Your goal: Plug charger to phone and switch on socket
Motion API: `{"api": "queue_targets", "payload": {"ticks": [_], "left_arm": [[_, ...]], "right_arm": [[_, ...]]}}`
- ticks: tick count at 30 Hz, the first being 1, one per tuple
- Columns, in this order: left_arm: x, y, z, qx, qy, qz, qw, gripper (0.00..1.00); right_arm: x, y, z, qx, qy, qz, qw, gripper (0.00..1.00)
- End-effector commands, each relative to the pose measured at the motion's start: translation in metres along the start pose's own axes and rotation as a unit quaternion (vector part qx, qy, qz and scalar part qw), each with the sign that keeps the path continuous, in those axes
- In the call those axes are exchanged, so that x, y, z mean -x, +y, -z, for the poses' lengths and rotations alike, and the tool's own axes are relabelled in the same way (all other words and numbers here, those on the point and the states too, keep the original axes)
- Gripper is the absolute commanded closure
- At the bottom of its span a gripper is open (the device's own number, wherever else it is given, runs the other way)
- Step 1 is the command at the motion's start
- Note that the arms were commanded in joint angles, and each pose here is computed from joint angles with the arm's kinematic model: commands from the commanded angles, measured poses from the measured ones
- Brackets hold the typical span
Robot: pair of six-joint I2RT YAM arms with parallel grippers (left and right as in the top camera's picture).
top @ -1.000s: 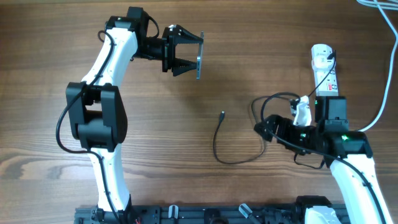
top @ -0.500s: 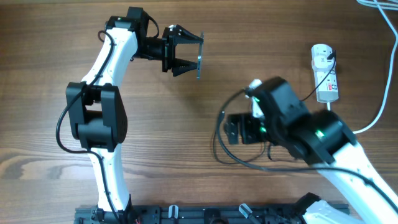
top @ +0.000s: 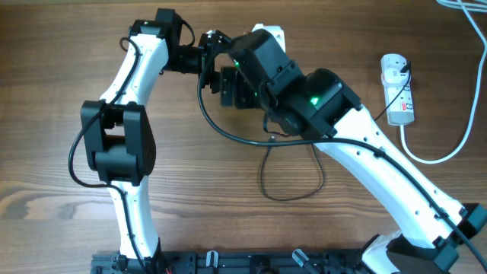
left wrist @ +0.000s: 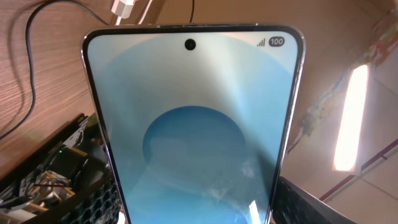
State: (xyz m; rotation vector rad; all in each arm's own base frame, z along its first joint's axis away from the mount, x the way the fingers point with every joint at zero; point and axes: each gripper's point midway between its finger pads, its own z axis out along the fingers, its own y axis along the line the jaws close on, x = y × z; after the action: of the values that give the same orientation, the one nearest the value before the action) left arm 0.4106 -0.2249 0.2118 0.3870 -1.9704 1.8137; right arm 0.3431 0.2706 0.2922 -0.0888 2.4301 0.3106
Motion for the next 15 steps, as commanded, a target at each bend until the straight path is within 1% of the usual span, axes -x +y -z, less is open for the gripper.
{"api": "queue_targets", "payload": {"ticks": [1, 3, 5, 6, 7, 8, 9, 10, 12, 13, 14, 15], "left_arm": [[-0.014, -0.019, 0.004, -0.026, 0.011, -0.017, 0.999, 0.21], [-0.015, -0.018, 0.004, -0.026, 0.011, -0.011, 1.000, 0.21], [-0.015, -0.018, 0.004, -0.026, 0.011, -0.011, 1.000, 0.21], [-0.015, -0.018, 0.004, -0.026, 0.011, -0.011, 1.000, 0.21], [-0.015, -0.018, 0.004, -0.026, 0.011, -0.011, 1.000, 0.21], [-0.015, -0.018, 0.004, -0.026, 0.011, -0.012, 1.000, 0.21], [-0.015, -0.018, 0.004, -0.026, 0.011, -0.011, 1.000, 0.21], [-0.015, -0.018, 0.004, -0.026, 0.011, -0.011, 1.000, 0.21], [-0.015, -0.018, 0.004, -0.026, 0.011, -0.011, 1.000, 0.21], [-0.015, -0.018, 0.004, -0.026, 0.011, -0.011, 1.000, 0.21], [-0.015, -0.018, 0.004, -0.026, 0.011, -0.011, 1.000, 0.21], [-0.015, -0.018, 0.004, -0.026, 0.011, -0.011, 1.000, 0.21]], "right_arm": [[0.007, 0.002, -0.016, -0.022, -0.015, 0.001, 1.000, 0.09], [0.007, 0.002, -0.027, -0.039, -0.021, 0.005, 0.999, 0.15], [0.006, 0.001, -0.037, -0.050, -0.021, 0.008, 0.999, 0.16], [0.004, 0.000, -0.044, -0.059, -0.019, 0.006, 0.998, 0.20], [0.003, -0.001, -0.048, -0.067, -0.020, 0.000, 0.998, 0.26], [0.003, -0.002, -0.051, -0.071, -0.020, 0.001, 0.997, 0.28], [0.002, -0.003, -0.055, -0.075, -0.020, 0.002, 0.997, 0.36], [0.003, -0.004, -0.056, -0.079, -0.021, 0.002, 0.997, 0.40], [0.003, -0.003, -0.057, -0.080, -0.022, 0.003, 0.997, 0.57], [0.003, -0.004, -0.057, -0.080, -0.021, 0.004, 0.997, 0.62], [0.003, -0.004, -0.057, -0.080, -0.021, 0.004, 0.997, 0.63], [0.003, -0.004, -0.057, -0.080, -0.021, 0.004, 0.997, 0.67]]}}
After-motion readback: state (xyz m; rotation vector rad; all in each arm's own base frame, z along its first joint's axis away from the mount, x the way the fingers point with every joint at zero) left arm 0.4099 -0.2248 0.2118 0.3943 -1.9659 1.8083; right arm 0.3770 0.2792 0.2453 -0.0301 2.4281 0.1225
